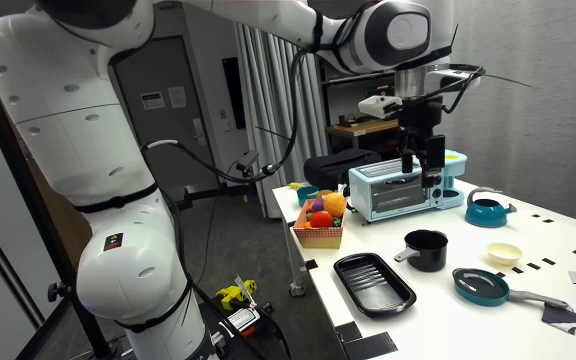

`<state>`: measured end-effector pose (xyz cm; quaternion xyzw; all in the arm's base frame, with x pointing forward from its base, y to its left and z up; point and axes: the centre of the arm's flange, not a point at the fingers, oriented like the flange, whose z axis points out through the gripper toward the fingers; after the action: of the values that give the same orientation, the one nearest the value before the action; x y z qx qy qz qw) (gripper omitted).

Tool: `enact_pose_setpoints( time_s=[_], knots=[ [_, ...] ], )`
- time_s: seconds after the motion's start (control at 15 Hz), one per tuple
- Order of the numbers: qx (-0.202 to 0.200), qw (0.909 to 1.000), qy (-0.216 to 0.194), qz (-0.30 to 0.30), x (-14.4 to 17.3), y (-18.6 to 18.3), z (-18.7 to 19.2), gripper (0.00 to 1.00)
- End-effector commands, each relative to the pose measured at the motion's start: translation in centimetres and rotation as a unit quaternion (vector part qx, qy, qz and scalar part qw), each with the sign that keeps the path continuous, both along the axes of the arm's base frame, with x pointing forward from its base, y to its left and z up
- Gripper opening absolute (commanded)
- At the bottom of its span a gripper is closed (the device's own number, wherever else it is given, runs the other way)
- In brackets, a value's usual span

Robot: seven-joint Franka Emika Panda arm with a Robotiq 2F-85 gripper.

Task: Take the lid on the pan and put it on the pot

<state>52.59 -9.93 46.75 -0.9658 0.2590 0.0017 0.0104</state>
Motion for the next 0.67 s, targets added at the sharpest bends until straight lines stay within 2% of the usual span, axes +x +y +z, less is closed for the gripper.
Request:
enact_pose_setpoints(
  time_s=[0.0,0.07,0.27,0.6],
  knots=[
    [-0.003,0.9983,0.003,-0.058,6.2,-3.0,1.0,1.0],
    [-0.004,0.9996,-0.003,-0.028,2.4,-1.1,-0.1,1.0],
    [-0.009,0.9989,-0.004,-0.046,4.5,-2.7,-0.4,1.0],
    [-0.01,0.9988,-0.003,-0.049,4.8,-2.8,-0.3,1.0]
  ],
)
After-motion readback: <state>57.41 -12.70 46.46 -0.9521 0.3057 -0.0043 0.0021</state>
